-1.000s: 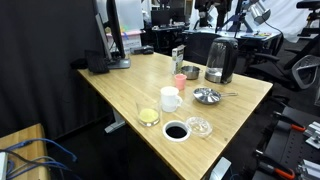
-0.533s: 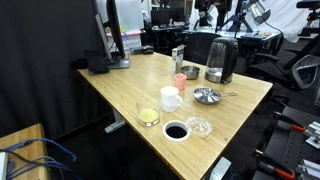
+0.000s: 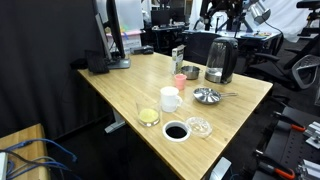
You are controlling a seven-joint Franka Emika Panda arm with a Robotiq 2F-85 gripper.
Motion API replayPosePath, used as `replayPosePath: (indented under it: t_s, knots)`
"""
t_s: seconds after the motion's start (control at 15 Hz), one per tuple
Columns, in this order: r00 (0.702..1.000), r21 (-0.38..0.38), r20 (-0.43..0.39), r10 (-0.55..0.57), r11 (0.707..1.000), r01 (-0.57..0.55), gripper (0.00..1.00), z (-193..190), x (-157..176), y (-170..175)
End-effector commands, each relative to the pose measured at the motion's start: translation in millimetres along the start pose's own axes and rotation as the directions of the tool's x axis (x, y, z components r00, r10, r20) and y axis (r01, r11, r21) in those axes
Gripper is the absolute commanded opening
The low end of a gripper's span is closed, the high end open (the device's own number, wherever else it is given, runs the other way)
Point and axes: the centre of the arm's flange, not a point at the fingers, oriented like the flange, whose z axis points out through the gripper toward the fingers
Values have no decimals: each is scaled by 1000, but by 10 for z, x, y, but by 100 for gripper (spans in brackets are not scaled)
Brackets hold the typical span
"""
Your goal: Open the kettle lid
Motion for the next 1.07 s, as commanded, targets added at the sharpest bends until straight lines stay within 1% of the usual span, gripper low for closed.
replayPosePath:
  t_s: [0.0, 0.07, 0.13, 0.2, 0.27, 0.4, 0.6, 0.67, 0.73, 0.8, 1.0]
  knots:
    - [984, -26, -53, 172, 984, -174, 100, 35, -130, 242]
    - [973, -31, -80, 218, 975, -221, 100, 13, -146, 304]
    - [960, -27, -88, 265, 963, -268, 100, -23, -167, 362]
    - [952, -9, -64, 298, 954, -299, 100, -70, -200, 388]
    - [970, -25, -46, 237, 971, -238, 100, -37, -78, 328]
    - [960, -15, -59, 273, 962, -274, 100, -94, -146, 366]
    - [958, -16, -58, 281, 959, -282, 100, -82, -161, 373]
    - [955, -20, -78, 287, 957, -290, 100, -56, -131, 318]
    - [952, -17, -80, 295, 955, -297, 97, -34, -100, 265]
    - [952, -18, -81, 296, 954, -298, 99, -12, -76, 236]
    - [945, -18, -89, 316, 948, -318, 100, 59, -12, 241]
